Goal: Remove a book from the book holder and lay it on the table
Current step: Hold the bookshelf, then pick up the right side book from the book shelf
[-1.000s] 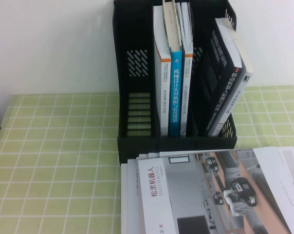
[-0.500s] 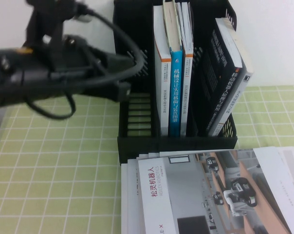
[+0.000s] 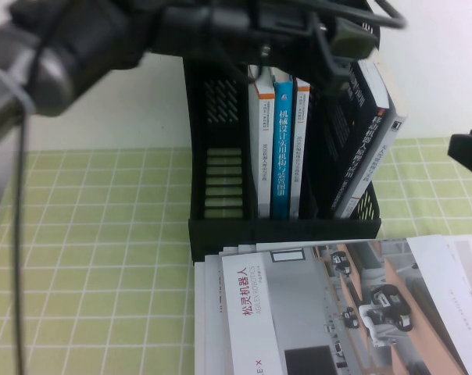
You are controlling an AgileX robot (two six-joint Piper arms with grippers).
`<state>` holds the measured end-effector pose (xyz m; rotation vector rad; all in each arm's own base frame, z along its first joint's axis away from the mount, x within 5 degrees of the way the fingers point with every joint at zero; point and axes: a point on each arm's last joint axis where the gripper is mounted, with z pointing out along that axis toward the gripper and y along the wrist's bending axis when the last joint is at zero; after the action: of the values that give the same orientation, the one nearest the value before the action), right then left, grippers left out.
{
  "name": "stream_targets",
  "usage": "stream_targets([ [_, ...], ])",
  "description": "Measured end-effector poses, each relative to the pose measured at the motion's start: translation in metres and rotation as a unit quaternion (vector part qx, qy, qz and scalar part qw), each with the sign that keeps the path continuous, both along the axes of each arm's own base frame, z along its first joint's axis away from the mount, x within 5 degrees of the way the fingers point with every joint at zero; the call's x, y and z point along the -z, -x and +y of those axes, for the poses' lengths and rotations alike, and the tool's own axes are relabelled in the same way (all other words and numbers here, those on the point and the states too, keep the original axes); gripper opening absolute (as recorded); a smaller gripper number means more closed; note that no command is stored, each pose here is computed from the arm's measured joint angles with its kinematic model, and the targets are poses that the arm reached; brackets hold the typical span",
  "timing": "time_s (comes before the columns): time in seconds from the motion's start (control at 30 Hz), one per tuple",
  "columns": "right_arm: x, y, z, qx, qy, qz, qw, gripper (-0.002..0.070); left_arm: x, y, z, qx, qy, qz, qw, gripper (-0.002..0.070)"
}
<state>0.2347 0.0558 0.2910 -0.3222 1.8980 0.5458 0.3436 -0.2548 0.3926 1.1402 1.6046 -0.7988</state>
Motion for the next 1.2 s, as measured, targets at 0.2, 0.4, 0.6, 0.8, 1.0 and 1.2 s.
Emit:
stream_targets([
  [0.2,0.025,-0.018,0.004,-0.028,0.021,0.022,0.999,0.0239,0.034,-0.028,-0.034,0.007,-0.026,-0.006,1.0,-0.0003],
  [0.4,0.033,-0.042,0.009,-0.054,0.018,0.031,0.998,0.0239,0.066,-0.049,-0.046,-0.002,-0.041,0.007,0.999,-0.0003],
  [0.6,0.037,-0.068,0.015,-0.082,0.002,0.037,0.996,0.0271,0.067,-0.051,-0.044,-0.017,-0.063,0.015,0.998,-0.0003],
  [0.8,0.051,-0.084,0.02,-0.099,-0.009,0.056,0.993,0.0344,0.065,-0.049,-0.042,-0.033,-0.078,0.028,0.996,-0.0003],
  [1.0,0.065,-0.094,0.037,-0.131,0.008,0.061,0.99,0.036,0.064,-0.051,-0.036,-0.047,-0.094,0.041,0.994,-0.0003],
  [1.2,0.07,-0.107,0.043,-0.136,0.084,0.023,0.987,0.0349,0.063,-0.052,-0.031,-0.054,-0.098,0.045,0.993,-0.0003],
])
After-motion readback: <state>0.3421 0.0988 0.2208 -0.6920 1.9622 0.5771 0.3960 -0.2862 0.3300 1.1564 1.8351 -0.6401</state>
